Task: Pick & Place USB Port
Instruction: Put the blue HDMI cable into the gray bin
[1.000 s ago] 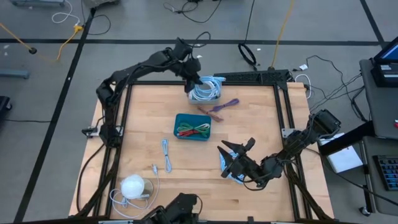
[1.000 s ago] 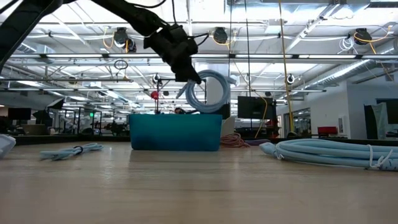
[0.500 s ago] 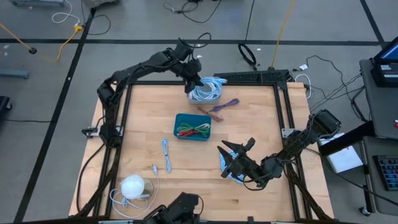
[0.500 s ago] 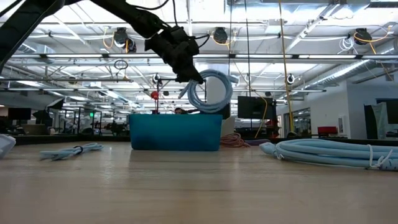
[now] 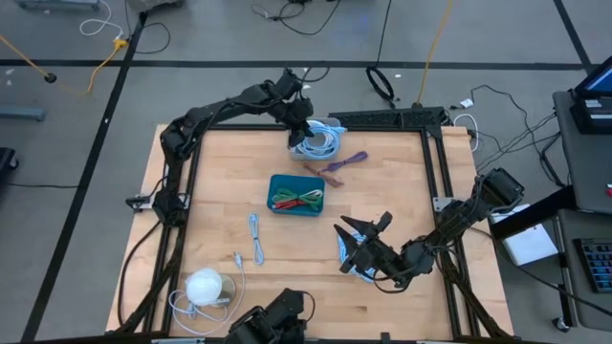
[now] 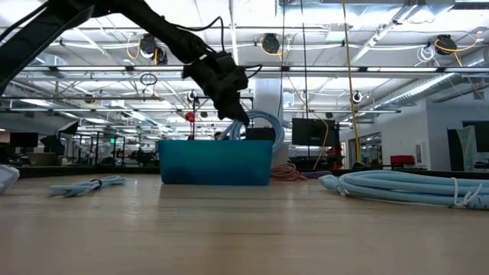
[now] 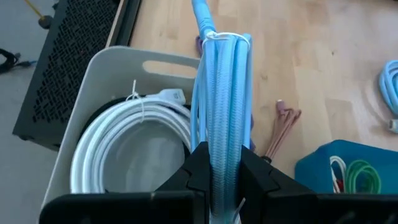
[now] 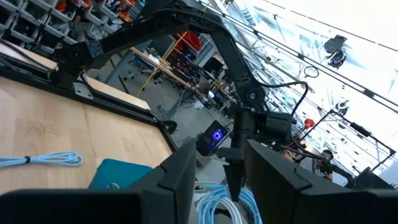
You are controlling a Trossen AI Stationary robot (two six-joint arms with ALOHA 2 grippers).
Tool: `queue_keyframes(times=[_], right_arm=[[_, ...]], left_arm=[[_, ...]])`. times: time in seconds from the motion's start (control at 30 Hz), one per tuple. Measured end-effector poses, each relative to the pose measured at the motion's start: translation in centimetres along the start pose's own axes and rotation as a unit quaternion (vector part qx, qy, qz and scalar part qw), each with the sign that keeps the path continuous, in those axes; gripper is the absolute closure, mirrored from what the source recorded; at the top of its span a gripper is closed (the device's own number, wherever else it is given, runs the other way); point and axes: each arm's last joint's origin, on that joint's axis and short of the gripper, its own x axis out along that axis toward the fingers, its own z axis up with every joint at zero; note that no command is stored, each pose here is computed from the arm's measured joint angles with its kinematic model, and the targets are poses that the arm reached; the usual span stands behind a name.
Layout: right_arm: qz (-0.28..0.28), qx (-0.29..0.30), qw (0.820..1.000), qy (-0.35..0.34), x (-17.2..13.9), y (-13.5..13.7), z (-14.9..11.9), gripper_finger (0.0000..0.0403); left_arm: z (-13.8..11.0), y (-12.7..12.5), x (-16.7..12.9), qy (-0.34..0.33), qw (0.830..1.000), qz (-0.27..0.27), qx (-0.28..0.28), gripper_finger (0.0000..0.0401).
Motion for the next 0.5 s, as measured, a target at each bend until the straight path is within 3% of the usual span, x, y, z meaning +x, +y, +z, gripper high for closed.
queue_keyframes(times=[0.5], right_arm=[[0.003,0.002,1.000,0.001,0.0,0.1,-0.1,0.0273]], left_arm=[[-0.5,1.5,-0.8,0.004,0.999,0.045,-0.023,0.0361]])
